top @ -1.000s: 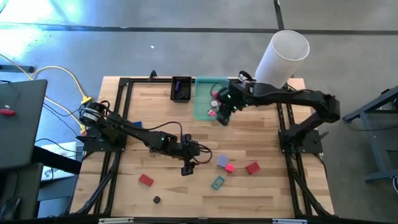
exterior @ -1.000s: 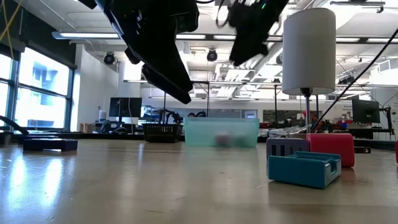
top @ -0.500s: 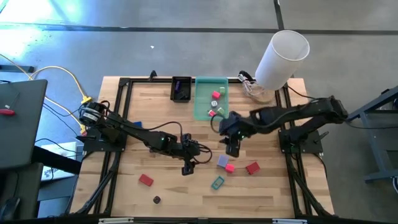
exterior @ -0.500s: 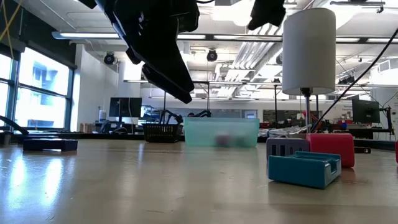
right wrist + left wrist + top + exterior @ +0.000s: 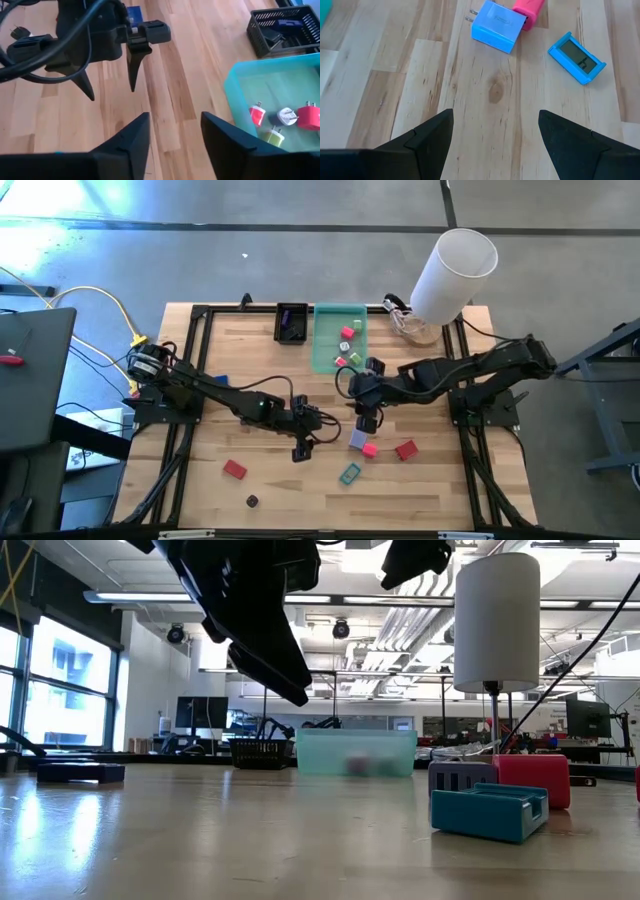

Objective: Pick & Place Office items
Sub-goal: Put the red charger adapter into the green bin

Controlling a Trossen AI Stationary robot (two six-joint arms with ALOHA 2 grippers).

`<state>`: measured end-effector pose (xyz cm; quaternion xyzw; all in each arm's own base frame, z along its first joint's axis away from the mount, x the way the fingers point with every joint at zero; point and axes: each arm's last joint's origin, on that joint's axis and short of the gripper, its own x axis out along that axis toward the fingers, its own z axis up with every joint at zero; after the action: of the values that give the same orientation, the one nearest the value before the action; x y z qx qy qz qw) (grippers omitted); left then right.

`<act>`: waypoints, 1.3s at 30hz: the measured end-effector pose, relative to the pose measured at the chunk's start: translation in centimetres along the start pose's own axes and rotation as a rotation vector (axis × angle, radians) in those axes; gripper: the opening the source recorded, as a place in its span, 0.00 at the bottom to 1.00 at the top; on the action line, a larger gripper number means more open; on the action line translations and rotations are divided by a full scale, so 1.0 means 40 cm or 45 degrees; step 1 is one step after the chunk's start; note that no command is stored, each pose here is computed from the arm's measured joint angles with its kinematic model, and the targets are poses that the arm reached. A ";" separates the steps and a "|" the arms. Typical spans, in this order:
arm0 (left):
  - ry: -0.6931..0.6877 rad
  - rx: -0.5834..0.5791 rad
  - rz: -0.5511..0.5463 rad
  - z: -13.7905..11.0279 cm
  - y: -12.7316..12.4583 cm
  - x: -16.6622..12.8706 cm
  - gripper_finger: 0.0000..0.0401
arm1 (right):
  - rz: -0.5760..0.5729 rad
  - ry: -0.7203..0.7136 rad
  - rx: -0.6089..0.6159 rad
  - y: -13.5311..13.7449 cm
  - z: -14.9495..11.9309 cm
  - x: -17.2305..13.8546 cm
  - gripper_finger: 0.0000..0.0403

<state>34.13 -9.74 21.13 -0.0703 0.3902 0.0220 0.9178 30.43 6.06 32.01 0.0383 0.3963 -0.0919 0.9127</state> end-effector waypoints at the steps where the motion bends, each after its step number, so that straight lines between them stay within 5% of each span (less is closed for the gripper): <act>1: 0.000 0.000 0.000 0.000 0.000 0.000 0.70 | 0.007 0.002 0.001 0.000 0.000 0.000 0.47; 12: 0.009 0.002 0.003 -0.002 0.001 0.000 0.70 | 0.477 0.300 -0.067 0.052 -0.063 0.003 0.74; 25: 0.031 0.000 0.012 -0.007 0.002 0.001 0.70 | 0.106 0.838 0.097 0.118 -0.387 0.057 0.70; 33: 0.029 -0.004 0.011 -0.006 0.002 0.001 0.70 | 0.104 0.763 0.054 0.140 -0.410 0.058 0.67; 39: 0.030 -0.004 0.011 -0.007 0.002 0.001 0.70 | 0.128 0.695 -0.208 0.153 -0.418 0.050 0.67</act>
<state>33.96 -9.69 20.92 -0.0701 0.4012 0.0258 0.9129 20.98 14.18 19.12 0.0074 0.6309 -0.0007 0.7759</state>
